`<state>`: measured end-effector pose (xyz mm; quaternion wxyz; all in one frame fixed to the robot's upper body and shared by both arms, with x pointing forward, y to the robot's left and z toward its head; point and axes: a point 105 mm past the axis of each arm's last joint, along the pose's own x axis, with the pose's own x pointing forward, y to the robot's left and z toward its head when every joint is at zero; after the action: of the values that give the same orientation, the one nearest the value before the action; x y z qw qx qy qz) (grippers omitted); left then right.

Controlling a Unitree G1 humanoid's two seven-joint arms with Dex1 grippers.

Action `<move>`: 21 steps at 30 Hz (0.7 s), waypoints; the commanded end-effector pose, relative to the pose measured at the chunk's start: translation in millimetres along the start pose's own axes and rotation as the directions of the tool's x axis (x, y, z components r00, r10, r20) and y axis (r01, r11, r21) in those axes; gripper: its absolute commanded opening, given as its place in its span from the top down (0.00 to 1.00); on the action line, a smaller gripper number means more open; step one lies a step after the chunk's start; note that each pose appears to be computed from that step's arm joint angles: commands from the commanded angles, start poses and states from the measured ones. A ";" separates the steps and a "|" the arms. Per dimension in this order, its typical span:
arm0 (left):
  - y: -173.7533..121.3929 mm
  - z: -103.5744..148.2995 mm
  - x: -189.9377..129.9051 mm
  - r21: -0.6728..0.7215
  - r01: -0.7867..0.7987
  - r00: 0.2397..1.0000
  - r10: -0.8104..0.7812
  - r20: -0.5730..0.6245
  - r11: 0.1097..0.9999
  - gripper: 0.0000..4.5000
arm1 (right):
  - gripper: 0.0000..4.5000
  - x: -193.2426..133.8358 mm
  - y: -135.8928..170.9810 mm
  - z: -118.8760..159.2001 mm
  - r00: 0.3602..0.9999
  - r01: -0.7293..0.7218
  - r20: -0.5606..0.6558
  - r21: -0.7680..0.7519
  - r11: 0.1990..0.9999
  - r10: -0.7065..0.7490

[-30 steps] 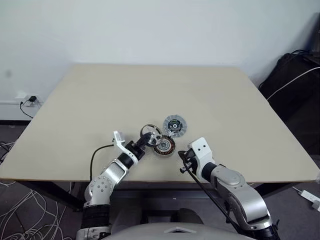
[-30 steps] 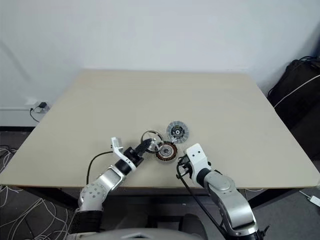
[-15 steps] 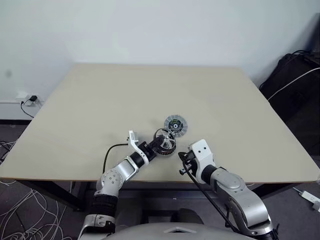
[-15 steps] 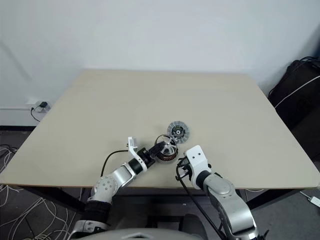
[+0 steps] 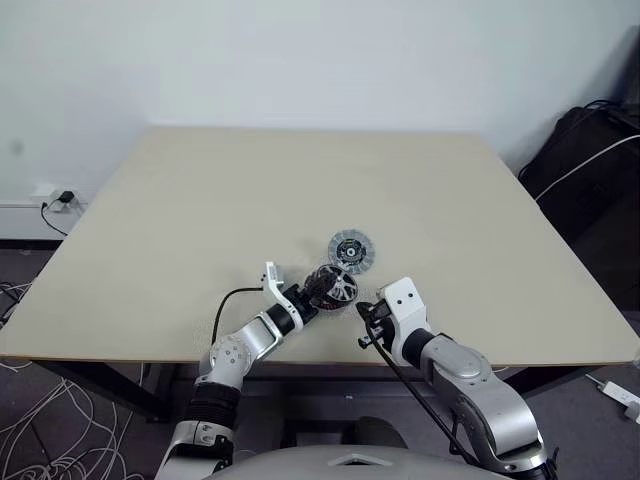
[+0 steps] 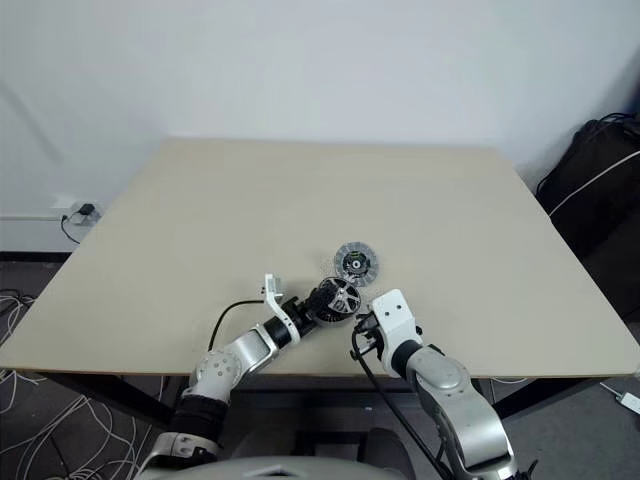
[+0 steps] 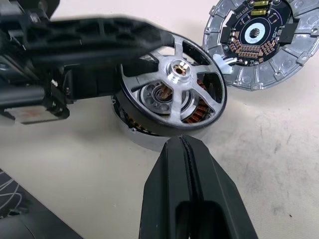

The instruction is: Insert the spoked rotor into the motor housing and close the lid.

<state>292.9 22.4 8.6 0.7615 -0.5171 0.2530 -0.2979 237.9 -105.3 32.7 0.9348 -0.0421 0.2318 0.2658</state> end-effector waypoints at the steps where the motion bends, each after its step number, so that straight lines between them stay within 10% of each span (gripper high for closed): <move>1: -39.8 -4.0 22.3 -0.063 0.145 0.988 -0.141 0.066 0.987 0.26 | 1.00 -2.7 -1.5 13.0 0.999 0.007 0.048 -0.019 1.000 -0.006; 5: -38.0 5.0 15.1 -0.036 0.133 0.986 -0.128 0.102 0.991 0.01 | 1.00 -1.2 -1.4 12.9 0.999 -0.001 0.045 -0.023 1.000 0.002; 21: -27.0 18.6 9.4 0.296 -0.094 0.988 0.052 0.144 0.951 0.01 | 1.00 3.1 -0.6 13.9 0.999 -0.023 0.040 -0.035 0.999 0.024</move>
<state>305.4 41.3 19.8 0.8594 -0.3966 0.2013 -0.2524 241.4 -104.8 33.2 0.9321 -0.0496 0.2313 0.2742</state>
